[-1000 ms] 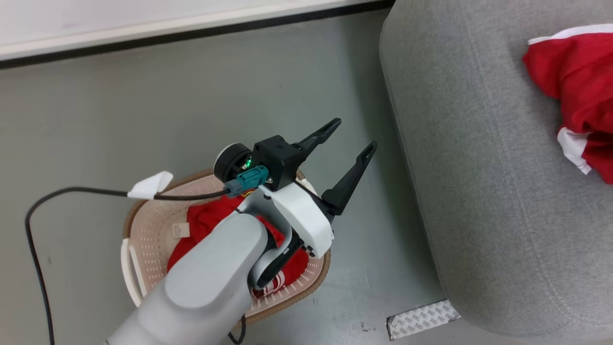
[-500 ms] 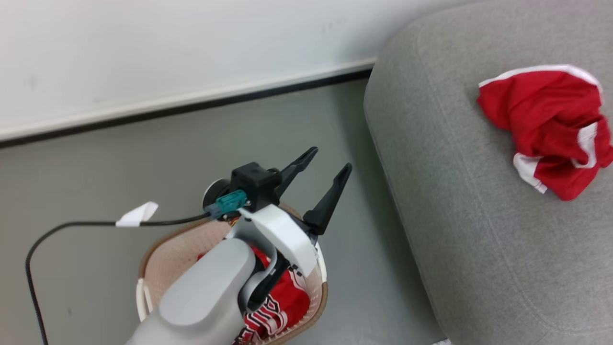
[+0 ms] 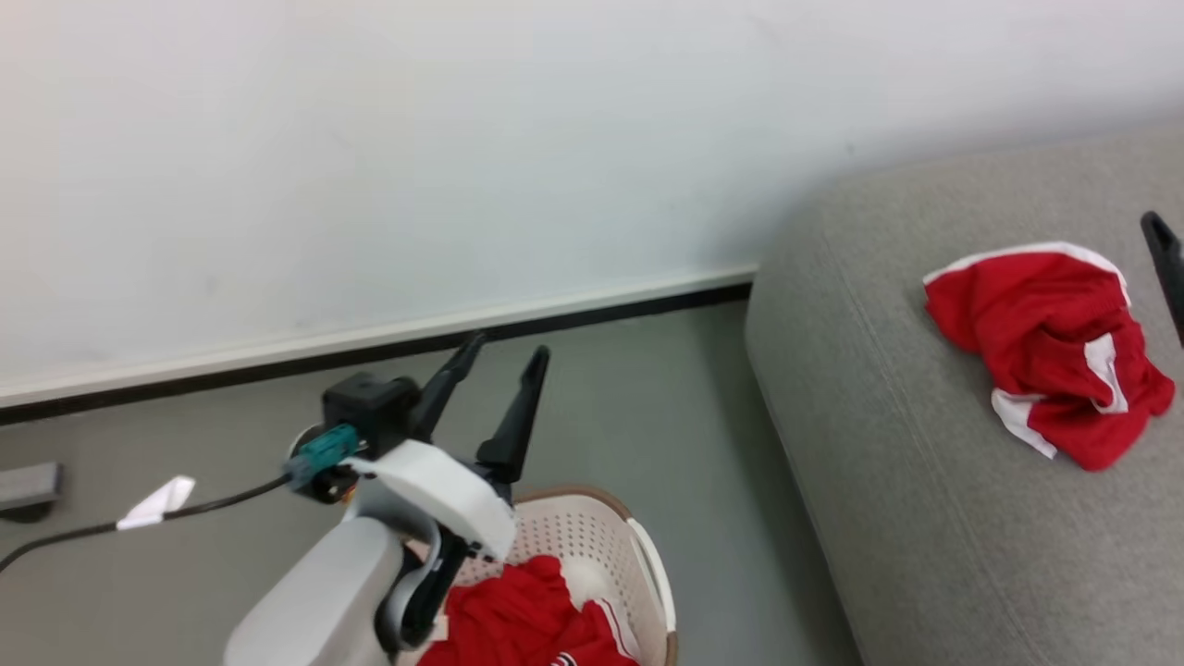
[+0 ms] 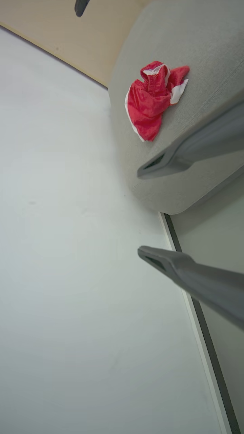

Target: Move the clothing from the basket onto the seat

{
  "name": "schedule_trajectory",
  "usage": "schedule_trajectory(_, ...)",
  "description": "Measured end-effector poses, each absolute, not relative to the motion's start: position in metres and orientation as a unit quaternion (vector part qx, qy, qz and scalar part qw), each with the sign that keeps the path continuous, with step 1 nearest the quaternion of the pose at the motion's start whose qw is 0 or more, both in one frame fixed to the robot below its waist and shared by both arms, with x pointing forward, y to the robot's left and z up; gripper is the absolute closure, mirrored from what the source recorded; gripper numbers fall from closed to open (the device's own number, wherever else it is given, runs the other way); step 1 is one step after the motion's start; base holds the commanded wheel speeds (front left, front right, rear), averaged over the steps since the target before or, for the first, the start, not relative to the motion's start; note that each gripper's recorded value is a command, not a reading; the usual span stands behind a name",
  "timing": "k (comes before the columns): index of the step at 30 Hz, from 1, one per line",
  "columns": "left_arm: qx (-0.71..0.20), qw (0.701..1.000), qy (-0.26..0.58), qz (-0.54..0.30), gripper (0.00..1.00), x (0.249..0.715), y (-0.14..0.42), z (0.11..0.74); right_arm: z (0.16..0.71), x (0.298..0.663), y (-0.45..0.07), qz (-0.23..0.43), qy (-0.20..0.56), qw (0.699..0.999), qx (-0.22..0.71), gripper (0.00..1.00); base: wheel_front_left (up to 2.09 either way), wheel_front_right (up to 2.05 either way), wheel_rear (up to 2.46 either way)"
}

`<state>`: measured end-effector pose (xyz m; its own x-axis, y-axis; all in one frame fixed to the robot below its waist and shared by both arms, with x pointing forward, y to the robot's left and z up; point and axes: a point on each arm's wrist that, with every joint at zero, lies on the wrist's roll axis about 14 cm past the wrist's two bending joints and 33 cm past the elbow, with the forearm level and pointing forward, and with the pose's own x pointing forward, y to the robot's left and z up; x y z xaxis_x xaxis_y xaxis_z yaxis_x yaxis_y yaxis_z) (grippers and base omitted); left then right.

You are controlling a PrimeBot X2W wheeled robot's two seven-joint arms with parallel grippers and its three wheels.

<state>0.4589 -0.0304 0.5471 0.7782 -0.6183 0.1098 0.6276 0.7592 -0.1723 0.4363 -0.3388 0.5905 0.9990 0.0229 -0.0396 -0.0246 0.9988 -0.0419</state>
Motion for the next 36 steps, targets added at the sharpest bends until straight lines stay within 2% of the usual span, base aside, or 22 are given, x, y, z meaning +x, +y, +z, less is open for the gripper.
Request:
schedule_trajectory(10, -0.088, 0.975, -0.044, -0.197, 0.00, 0.446, 0.072, 0.555, 0.617, 0.438, -0.246, 0.116, -0.082, 0.989, 0.039, 0.00, 0.00, 0.00, 0.00)
schedule_trajectory(16, -0.070, 0.989, -0.068, -0.110, 0.00, 0.433, 0.137, 0.563, 0.607, 0.430, -0.204, 0.139, -0.108, 0.982, 0.073, 0.00, 0.00, 0.00, 0.00)
schedule_trajectory(25, -0.045, 0.996, -0.079, -0.013, 0.00, 0.397, 0.201, 0.553, 0.571, 0.401, -0.159, 0.129, -0.110, 0.978, 0.121, 0.00, 0.00, 0.00, 0.00)
schedule_trajectory(36, -0.052, 0.994, -0.086, 0.050, 0.00, 0.376, 0.221, 0.543, 0.546, 0.382, -0.164, 0.083, -0.092, 0.986, 0.113, 0.00, 0.00, 0.00, 0.00)
